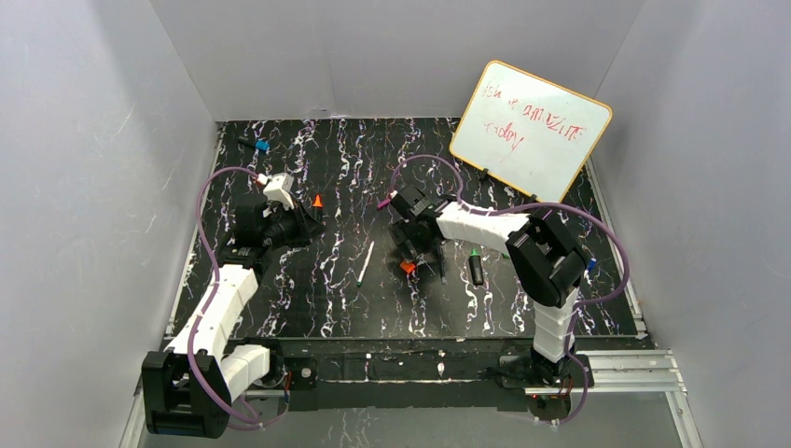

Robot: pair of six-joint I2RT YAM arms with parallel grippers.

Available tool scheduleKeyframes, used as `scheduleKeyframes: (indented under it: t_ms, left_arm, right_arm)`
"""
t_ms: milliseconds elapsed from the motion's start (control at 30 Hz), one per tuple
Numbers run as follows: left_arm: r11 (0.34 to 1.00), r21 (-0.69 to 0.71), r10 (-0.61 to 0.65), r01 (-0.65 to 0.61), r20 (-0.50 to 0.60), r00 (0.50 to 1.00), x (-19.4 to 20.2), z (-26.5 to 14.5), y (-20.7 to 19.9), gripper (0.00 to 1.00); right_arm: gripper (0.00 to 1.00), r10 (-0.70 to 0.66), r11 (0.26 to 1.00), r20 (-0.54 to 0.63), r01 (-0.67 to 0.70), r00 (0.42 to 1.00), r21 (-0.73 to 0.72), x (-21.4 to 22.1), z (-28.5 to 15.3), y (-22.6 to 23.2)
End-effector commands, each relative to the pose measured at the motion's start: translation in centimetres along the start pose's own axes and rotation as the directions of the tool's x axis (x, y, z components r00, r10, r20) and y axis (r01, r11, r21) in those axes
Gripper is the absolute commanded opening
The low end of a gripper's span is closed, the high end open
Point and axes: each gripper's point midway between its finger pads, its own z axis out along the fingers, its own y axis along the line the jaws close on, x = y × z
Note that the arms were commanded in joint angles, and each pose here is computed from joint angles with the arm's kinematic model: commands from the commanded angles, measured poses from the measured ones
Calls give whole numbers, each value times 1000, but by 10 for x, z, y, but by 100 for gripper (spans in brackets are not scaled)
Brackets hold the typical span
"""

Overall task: Insert the pens into the pen caps
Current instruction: Insert the pen cap onto the pen.

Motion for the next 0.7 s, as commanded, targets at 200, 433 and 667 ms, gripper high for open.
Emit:
scheduleKeyframes:
  t_ms: [200,433,667]
  left_arm:
    - [1000,5,24,-24,12,1000,-7,-2,-4,0]
    - [1000,6,25,-25,11,1000,-7,-2,-4,0]
    - [1000,8,25,-25,10,1000,-7,-2,-4,0]
  right_arm:
    - [99,-15,999,23,16,1000,-50,-3,-2,19]
    - [99,-29,998,27,31,999,-60,-7,1,22]
    - [99,-48,996,42,51,998,-78,-11,-1,29]
